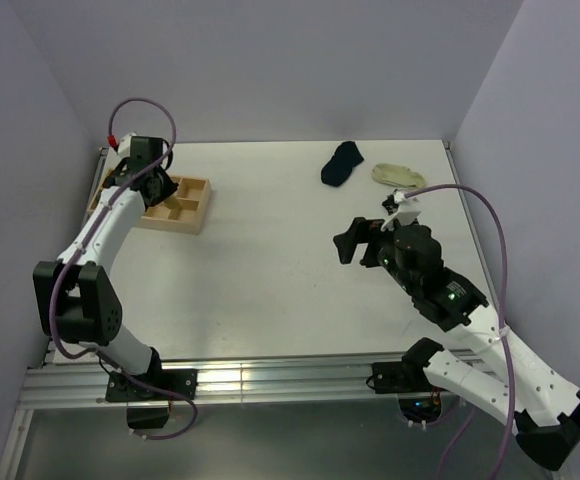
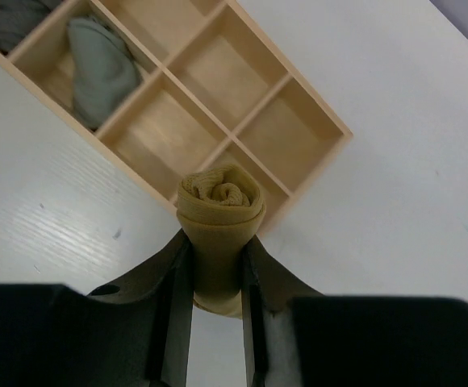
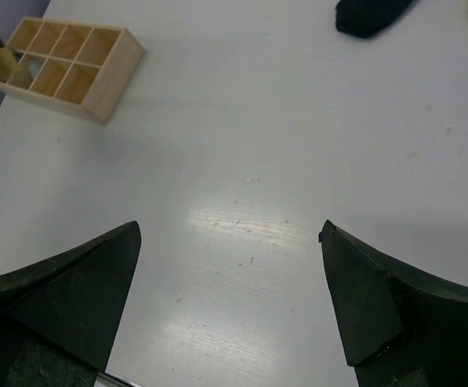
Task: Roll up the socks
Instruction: Place the sock in the storage box.
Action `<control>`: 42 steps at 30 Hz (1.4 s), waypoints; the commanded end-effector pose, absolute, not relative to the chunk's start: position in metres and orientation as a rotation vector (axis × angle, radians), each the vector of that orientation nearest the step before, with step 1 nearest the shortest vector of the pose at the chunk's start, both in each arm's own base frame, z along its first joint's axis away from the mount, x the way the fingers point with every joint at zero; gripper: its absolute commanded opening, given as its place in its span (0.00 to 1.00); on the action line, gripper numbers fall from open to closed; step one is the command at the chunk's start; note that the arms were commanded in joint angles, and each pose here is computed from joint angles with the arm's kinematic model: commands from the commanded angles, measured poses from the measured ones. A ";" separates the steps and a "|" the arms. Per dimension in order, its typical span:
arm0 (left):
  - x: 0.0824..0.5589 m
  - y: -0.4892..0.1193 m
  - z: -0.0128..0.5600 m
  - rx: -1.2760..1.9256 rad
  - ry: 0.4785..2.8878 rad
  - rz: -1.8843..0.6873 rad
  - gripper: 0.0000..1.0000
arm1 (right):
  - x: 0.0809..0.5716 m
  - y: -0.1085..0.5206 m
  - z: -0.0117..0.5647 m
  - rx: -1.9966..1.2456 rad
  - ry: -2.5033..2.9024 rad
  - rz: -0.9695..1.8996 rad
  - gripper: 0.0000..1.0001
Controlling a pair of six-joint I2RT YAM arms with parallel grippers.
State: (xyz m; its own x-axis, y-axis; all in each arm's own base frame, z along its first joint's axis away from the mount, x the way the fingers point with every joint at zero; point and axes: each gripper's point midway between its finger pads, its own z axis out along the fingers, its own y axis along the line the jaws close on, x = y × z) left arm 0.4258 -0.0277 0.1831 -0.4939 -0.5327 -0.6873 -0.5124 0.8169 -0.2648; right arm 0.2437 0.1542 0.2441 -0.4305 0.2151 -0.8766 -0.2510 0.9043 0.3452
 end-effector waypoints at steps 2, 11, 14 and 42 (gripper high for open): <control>0.456 0.003 0.177 -0.710 2.181 0.015 0.00 | 0.245 0.119 0.252 0.052 1.928 0.354 1.00; 0.497 0.031 0.142 -0.705 2.160 0.079 0.00 | 0.245 0.109 0.235 0.066 1.992 0.267 1.00; 0.501 0.041 0.124 -0.730 2.179 0.081 0.01 | 0.247 0.108 0.232 0.063 2.007 0.248 1.00; 0.481 0.033 0.018 -0.767 2.624 0.068 0.00 | 0.261 0.097 0.234 0.108 1.988 0.189 0.99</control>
State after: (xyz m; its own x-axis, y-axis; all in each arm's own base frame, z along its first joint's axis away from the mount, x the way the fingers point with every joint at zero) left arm 0.4829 0.0363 0.0295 -0.7260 -0.5154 -0.4554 -0.5469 0.8341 -0.0721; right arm 0.2531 0.1009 0.2054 -0.4866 0.1231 -0.8649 -0.0280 0.9873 0.1563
